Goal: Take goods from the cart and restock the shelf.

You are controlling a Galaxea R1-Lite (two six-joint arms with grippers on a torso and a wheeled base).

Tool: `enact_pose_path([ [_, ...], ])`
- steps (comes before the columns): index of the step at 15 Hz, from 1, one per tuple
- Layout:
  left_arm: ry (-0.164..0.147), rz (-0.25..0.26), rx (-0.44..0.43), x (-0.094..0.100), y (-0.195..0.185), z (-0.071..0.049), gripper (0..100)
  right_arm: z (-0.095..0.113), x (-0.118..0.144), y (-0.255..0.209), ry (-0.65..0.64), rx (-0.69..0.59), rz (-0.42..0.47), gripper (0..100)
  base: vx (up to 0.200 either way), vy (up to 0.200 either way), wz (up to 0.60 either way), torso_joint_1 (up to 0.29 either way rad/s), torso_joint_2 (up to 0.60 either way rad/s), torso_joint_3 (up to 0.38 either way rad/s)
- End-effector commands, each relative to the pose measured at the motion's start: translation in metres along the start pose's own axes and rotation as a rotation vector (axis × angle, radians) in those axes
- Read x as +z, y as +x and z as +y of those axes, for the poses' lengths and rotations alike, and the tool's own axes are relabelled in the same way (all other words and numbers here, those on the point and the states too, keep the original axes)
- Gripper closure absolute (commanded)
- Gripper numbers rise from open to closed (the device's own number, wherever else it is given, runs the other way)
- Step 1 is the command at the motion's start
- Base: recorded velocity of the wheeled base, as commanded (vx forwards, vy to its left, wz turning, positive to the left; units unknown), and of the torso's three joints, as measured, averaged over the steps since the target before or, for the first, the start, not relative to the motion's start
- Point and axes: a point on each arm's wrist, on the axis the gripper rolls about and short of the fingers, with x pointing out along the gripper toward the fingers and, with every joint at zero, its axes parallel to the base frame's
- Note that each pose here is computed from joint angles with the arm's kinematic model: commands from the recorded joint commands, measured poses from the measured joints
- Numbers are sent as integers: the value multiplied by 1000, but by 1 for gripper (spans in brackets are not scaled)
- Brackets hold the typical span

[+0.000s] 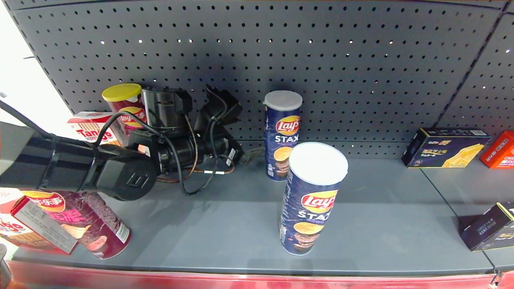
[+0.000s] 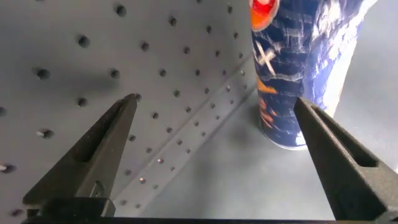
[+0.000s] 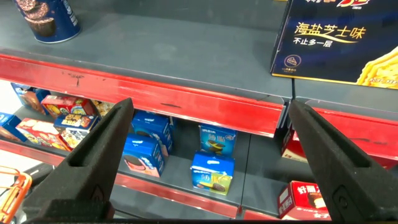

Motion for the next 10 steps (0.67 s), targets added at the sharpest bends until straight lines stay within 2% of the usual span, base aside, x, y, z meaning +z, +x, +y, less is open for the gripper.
enact_pose_path([
  [1, -1, 1, 2, -5, -1, -2, 0, 0, 0, 0, 0, 0, 1, 0, 0, 0, 0, 0, 0, 0],
  [4, 0, 16, 45, -8, -3, 2, 0, 0, 0, 0, 0, 0, 1, 0, 0, 0, 0, 0, 0, 0],
  [10, 3, 16, 58, -10, 9, 3, 0, 0, 0, 0, 0, 0, 1, 0, 0, 0, 0, 0, 0, 0],
])
